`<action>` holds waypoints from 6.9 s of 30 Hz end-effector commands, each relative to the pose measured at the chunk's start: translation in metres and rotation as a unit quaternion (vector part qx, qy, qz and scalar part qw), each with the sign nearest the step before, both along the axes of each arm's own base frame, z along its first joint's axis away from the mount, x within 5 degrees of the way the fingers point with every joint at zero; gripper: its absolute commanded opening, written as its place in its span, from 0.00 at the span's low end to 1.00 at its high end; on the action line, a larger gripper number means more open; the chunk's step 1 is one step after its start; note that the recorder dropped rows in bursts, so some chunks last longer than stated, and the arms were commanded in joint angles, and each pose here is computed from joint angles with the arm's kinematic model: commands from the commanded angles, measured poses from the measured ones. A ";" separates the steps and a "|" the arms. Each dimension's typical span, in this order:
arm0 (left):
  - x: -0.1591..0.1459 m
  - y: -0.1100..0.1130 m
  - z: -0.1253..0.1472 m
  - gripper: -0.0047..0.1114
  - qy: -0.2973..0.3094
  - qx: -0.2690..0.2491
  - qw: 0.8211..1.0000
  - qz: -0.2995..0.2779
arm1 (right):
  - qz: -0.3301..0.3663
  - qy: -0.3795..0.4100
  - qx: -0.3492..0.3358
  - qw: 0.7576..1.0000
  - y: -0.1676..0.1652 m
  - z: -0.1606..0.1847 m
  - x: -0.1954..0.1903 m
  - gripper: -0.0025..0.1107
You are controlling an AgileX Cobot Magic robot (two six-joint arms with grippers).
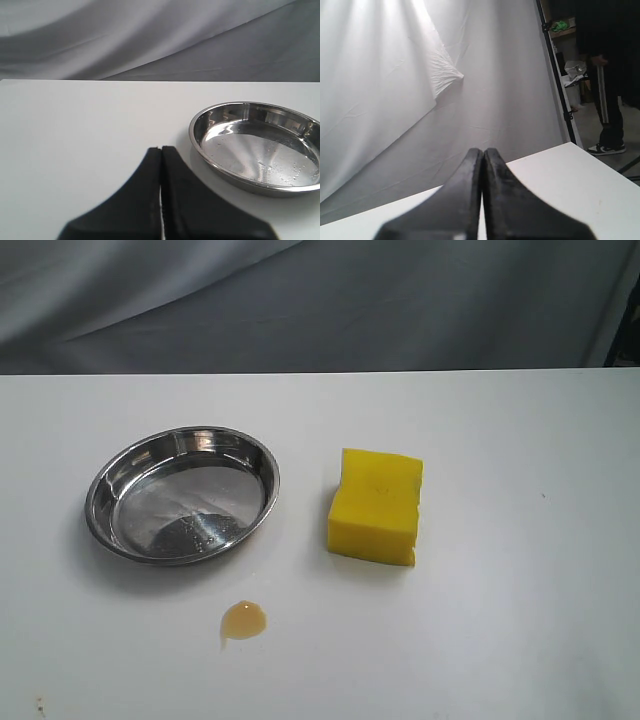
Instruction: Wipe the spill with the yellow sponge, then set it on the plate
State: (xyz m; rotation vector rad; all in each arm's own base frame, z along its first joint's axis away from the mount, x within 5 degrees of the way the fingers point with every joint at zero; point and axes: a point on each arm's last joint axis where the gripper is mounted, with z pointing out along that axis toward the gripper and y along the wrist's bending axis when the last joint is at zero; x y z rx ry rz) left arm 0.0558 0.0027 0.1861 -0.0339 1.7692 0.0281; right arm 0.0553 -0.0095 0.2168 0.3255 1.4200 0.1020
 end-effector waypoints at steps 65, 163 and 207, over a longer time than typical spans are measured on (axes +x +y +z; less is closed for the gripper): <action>0.000 0.000 0.003 0.04 -0.009 -0.003 1.000 0.002 | 0.309 0.211 -0.229 0.899 0.088 0.000 0.102 0.02; 0.000 0.000 0.003 0.04 -0.008 -0.003 1.000 0.002 | 0.342 0.424 -0.201 0.814 0.162 -0.031 0.232 0.95; 0.000 0.000 0.003 0.04 -0.008 -0.003 1.000 0.002 | 0.321 0.377 -0.215 0.842 0.196 -0.101 0.251 0.95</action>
